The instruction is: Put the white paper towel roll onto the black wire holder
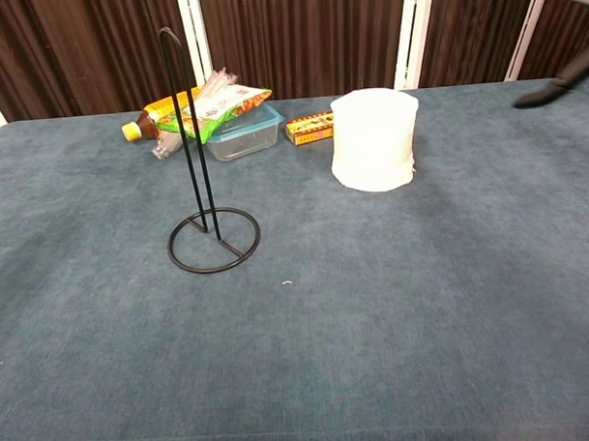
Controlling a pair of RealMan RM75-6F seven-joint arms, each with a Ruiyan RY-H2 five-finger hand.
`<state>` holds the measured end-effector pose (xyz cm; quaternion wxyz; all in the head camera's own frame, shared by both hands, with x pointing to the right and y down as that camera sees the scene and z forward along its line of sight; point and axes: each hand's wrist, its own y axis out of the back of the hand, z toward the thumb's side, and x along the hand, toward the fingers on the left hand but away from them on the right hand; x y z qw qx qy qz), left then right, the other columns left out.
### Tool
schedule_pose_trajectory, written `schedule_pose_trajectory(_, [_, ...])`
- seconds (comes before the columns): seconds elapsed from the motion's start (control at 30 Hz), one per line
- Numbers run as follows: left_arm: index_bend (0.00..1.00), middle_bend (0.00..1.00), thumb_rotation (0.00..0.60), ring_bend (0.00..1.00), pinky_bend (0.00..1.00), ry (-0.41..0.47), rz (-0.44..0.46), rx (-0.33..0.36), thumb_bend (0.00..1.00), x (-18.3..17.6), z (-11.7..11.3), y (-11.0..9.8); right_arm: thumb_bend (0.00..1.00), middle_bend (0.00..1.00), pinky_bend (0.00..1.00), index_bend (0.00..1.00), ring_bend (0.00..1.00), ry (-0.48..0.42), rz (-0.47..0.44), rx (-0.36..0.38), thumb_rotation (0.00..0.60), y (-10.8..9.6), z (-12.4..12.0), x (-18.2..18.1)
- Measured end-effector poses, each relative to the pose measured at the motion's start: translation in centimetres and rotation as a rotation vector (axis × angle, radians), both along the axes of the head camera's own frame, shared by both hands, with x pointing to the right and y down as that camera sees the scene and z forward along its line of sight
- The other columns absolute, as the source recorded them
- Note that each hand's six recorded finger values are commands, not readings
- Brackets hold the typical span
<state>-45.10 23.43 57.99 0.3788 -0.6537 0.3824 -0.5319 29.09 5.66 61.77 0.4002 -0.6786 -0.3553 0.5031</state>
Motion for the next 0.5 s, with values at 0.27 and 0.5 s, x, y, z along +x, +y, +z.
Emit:
schedule_pose_trajectory(0.27, [0.0,0.0,0.6,0.01,0.03,-0.02,-0.01,-0.01,0.39,-0.1,0.6,-0.3,0.05,0.0,0.0,0.0,0.0,0.106,-0.015,-0.109,0.6,-4.3,3.3,-3.5])
schedule_pose_trajectory(0.5, [0.0,0.0,0.6,0.01,0.03,-0.034,-0.037,0.003,0.39,-0.2,0.8,-0.8,0.05,0.0,0.0,0.0,0.0,0.2,0.007,-0.15,0.6,-6.5,5.8,-4.8])
